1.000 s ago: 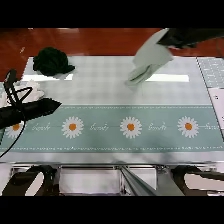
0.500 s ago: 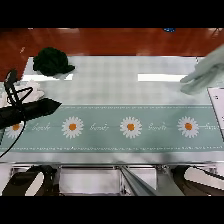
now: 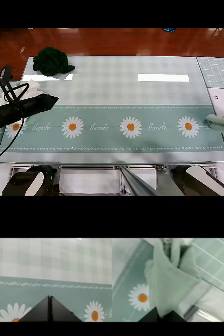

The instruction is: Fold the shirts.

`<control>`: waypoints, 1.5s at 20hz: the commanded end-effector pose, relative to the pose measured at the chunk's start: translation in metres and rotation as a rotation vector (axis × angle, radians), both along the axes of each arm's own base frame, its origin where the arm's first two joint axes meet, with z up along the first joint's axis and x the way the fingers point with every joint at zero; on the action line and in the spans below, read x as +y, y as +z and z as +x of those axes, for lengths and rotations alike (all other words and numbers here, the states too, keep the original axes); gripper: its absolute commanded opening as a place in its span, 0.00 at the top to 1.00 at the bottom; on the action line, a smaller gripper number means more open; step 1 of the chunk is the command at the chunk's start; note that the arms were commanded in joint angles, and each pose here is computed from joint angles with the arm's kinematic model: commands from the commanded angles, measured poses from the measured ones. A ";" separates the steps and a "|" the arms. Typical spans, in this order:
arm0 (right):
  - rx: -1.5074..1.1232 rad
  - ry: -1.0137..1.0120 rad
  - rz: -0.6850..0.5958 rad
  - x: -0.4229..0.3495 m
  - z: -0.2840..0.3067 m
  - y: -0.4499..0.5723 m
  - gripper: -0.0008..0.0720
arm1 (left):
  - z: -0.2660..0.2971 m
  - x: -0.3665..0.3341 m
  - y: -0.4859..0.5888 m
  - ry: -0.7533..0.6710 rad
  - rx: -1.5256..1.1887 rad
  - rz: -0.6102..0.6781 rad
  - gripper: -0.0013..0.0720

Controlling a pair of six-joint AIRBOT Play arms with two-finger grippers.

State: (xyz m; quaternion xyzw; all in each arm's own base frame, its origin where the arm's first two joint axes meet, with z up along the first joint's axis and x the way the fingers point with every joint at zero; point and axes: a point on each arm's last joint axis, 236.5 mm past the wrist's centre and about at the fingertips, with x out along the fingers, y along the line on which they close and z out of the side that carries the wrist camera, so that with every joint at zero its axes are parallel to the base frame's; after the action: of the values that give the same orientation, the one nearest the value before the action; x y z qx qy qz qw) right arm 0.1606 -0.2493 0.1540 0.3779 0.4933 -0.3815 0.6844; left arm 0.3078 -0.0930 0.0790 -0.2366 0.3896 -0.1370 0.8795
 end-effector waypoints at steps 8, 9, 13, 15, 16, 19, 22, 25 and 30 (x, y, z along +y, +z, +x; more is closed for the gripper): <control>0.513 -0.253 0.120 0.035 -0.159 -0.062 0.42 | 0.013 0.007 0.009 0.021 -0.060 0.024 0.96; 0.501 -0.254 0.115 0.028 -0.154 -0.058 0.42 | 0.020 0.013 0.015 0.004 -0.091 0.063 0.96; 0.124 -0.095 0.088 -0.005 -0.034 -0.032 0.75 | 0.073 0.039 0.069 0.052 -0.173 0.090 0.96; -0.253 0.195 0.128 0.022 0.092 0.005 0.95 | 0.102 0.030 0.102 0.016 -0.207 0.068 0.96; -0.430 0.371 0.156 0.058 0.153 0.030 0.95 | 0.113 0.015 0.119 -0.035 -0.210 0.046 0.96; -0.612 0.770 0.035 0.172 0.256 0.065 0.95 | 0.127 -0.044 0.142 -0.259 -0.184 0.061 0.96; -0.438 1.080 -0.203 0.260 0.285 0.032 0.95 | 0.131 -0.068 0.097 -0.310 -0.054 0.212 0.96; -0.166 1.246 -0.256 0.303 0.279 -0.050 0.95 | 0.112 -0.057 0.019 -0.324 0.160 0.371 0.96; 0.034 1.184 -0.076 0.308 0.245 -0.144 0.95 | 0.094 -0.045 -0.029 -0.313 0.317 0.362 0.96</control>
State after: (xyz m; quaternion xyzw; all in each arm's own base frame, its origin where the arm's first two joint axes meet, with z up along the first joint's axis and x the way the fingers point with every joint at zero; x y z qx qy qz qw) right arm 0.4191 0.0502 0.0486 0.0274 0.5826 0.0513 0.8107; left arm 0.4150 -0.1465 0.0777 -0.0430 0.5289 -0.1816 0.8279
